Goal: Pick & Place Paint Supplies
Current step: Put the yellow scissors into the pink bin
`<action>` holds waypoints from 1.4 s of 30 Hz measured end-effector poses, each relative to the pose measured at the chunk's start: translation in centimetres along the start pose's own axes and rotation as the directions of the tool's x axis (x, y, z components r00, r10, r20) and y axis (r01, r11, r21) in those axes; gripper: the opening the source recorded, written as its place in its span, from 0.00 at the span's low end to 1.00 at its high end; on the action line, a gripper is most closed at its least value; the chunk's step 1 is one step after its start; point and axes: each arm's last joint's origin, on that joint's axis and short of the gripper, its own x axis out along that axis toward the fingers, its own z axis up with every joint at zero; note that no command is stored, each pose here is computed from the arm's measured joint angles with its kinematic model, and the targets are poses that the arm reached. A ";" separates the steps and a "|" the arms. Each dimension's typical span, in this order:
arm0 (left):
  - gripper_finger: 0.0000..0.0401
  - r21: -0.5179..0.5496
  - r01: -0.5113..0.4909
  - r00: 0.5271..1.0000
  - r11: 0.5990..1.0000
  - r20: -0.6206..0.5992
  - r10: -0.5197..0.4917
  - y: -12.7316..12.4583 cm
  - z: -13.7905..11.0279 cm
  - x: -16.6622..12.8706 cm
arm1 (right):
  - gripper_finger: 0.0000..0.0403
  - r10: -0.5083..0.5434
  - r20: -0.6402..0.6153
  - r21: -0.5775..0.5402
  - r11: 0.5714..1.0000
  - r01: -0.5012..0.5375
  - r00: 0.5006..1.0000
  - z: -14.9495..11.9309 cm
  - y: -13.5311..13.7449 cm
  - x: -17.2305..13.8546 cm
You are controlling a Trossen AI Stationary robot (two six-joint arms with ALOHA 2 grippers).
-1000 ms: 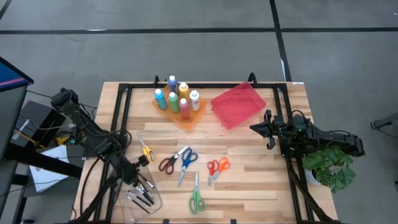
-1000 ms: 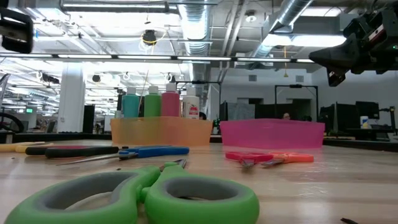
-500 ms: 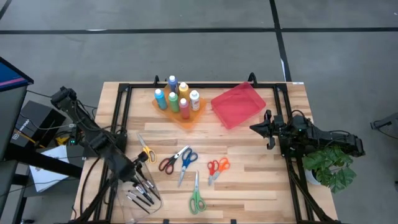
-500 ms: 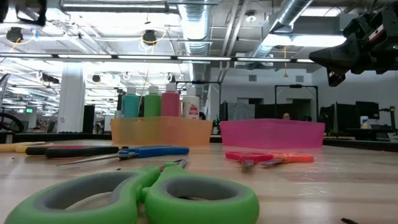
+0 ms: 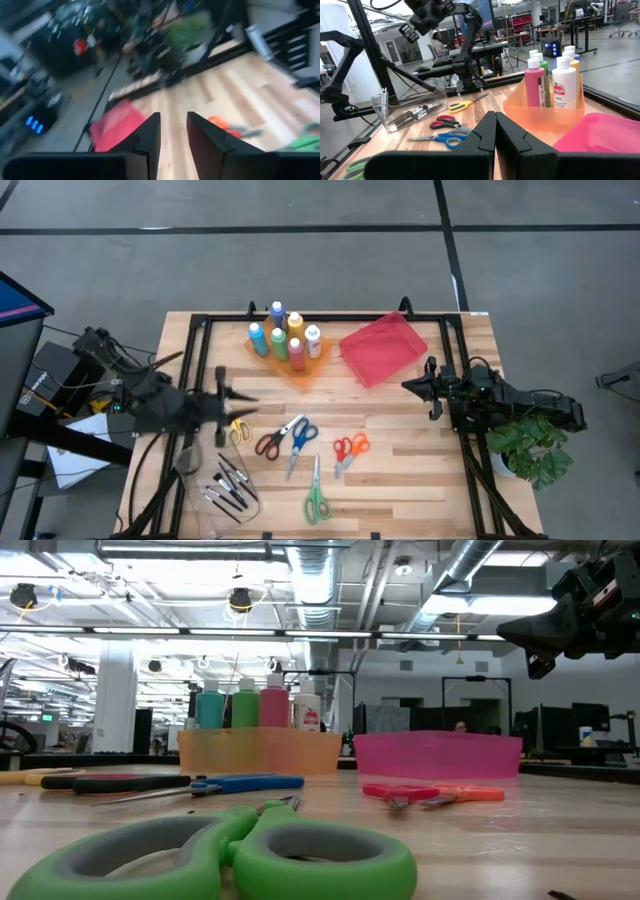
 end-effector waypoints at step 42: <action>0.02 -0.613 -0.435 0.488 0.659 -0.776 -0.400 7.8 -6.6 11.3 | 0.00 0.000 -0.001 0.000 1.000 0.000 1.000 0.0 0.0 0.0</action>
